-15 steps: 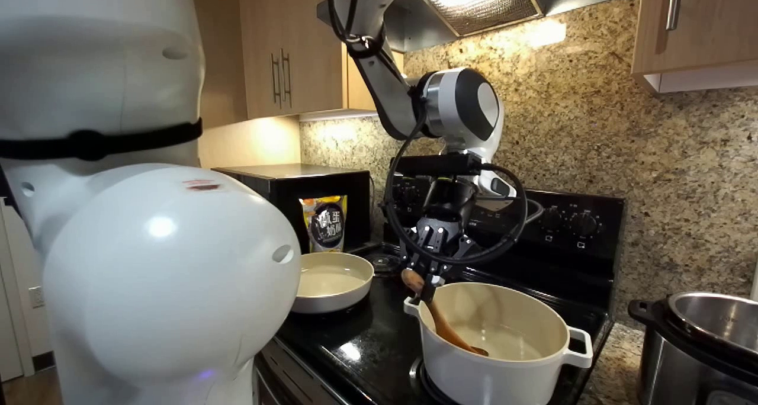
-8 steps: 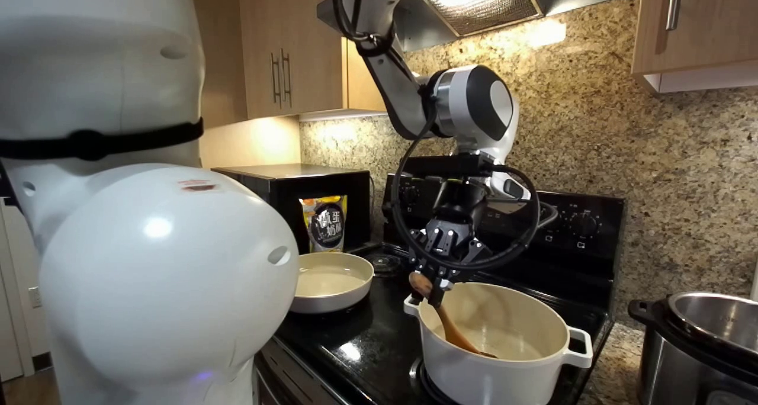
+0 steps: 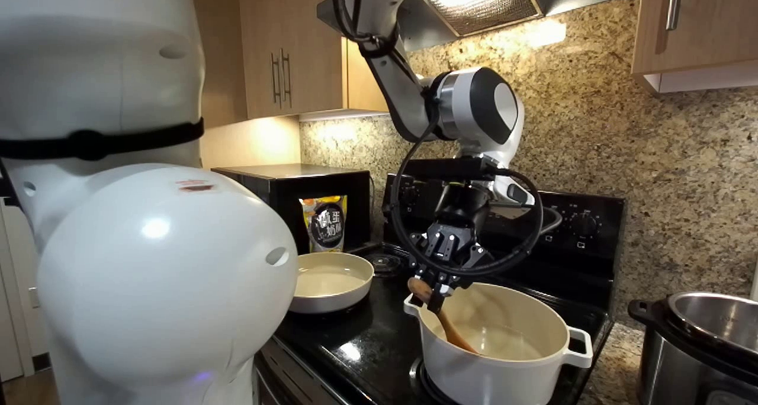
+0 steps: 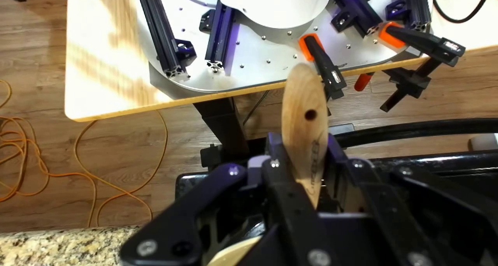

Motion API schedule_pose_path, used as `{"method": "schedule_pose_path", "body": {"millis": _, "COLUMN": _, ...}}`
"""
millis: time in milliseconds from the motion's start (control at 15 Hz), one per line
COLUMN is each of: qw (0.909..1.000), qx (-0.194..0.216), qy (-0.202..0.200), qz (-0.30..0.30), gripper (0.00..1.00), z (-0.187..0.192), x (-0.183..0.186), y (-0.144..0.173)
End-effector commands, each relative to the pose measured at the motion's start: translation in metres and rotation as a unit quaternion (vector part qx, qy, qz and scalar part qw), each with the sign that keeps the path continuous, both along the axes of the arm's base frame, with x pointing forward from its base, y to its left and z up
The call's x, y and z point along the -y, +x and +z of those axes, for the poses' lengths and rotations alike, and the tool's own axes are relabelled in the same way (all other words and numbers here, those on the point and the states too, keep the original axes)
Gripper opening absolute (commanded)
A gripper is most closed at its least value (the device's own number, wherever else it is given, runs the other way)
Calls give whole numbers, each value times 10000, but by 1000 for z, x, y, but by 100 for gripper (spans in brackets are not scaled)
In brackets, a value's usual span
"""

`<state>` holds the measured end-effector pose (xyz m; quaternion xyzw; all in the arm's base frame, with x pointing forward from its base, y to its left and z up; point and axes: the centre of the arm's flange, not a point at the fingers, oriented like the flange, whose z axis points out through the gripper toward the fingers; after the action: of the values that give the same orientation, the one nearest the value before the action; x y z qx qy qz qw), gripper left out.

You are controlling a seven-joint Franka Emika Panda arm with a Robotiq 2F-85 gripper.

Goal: Pick up the cooking stick and stir in the pot

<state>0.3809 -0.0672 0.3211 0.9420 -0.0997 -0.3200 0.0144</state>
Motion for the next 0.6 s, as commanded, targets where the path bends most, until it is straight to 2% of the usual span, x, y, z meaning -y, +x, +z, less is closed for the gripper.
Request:
{"method": "schedule_pose_path", "body": {"millis": 0, "qw": 9999, "qx": 145, "qy": 85, "qz": 12, "gripper": 8, "z": 0, "x": -2, "y": -4}}
{"method": "schedule_pose_path", "body": {"millis": 533, "qw": 9972, "qx": 748, "qy": 5, "qz": -9, "gripper": 8, "z": -4, "x": -4, "y": 19}}
